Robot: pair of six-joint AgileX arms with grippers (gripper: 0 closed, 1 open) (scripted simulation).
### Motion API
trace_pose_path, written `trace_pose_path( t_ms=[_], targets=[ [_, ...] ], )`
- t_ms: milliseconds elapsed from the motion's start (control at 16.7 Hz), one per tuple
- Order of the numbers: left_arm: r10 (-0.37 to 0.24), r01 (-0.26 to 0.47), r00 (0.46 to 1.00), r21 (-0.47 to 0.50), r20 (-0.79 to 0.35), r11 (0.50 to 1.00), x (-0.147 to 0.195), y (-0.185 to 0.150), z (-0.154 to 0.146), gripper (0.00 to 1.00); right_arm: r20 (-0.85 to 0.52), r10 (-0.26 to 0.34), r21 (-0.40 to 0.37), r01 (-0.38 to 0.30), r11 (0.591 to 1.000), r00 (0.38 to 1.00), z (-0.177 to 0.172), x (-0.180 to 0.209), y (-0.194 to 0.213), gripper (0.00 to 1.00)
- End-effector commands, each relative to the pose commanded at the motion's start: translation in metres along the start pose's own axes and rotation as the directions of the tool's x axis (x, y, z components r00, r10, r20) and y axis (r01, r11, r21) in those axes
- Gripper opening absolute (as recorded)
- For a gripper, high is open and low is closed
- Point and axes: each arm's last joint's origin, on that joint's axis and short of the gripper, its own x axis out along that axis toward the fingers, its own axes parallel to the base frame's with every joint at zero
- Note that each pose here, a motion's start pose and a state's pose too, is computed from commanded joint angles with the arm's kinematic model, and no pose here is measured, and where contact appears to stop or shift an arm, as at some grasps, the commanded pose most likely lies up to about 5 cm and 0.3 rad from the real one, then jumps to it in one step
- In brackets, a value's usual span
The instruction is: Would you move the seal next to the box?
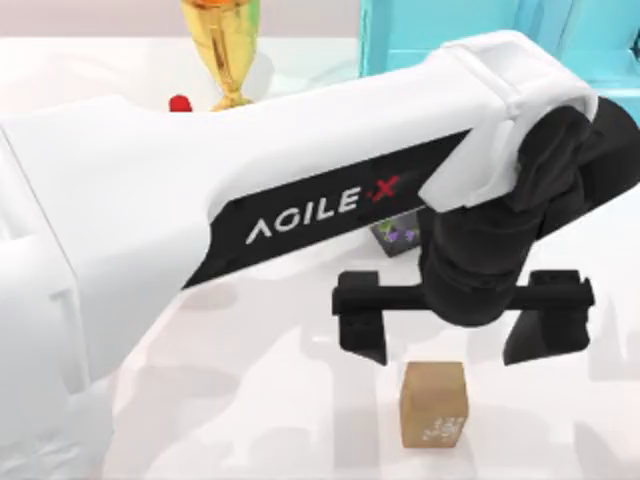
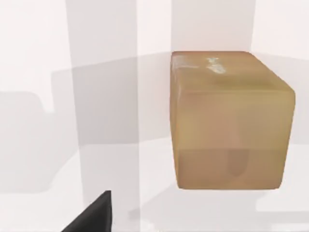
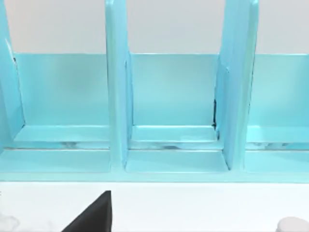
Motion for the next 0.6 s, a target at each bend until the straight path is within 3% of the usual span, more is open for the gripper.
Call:
trace_pose_path(
  t_ms=[300, 600],
  targets=[
    [0.0, 0.0, 1.0, -0.001, 0.001, 1.0, 0.004, 0.001, 0.001, 1.0, 0.0, 0.0, 0.0, 0.0, 1.0, 1.0, 0.0, 0.0, 0.0, 1.0],
    [-0.007, 0.007, 1.0, 0.0, 0.005, 1.0, 0.059, -0.003, 0.003, 1.0, 0.0, 0.0, 0.0, 0.0, 1.0, 1.0, 0.0, 0.0, 0.0, 1.0]
  ],
)
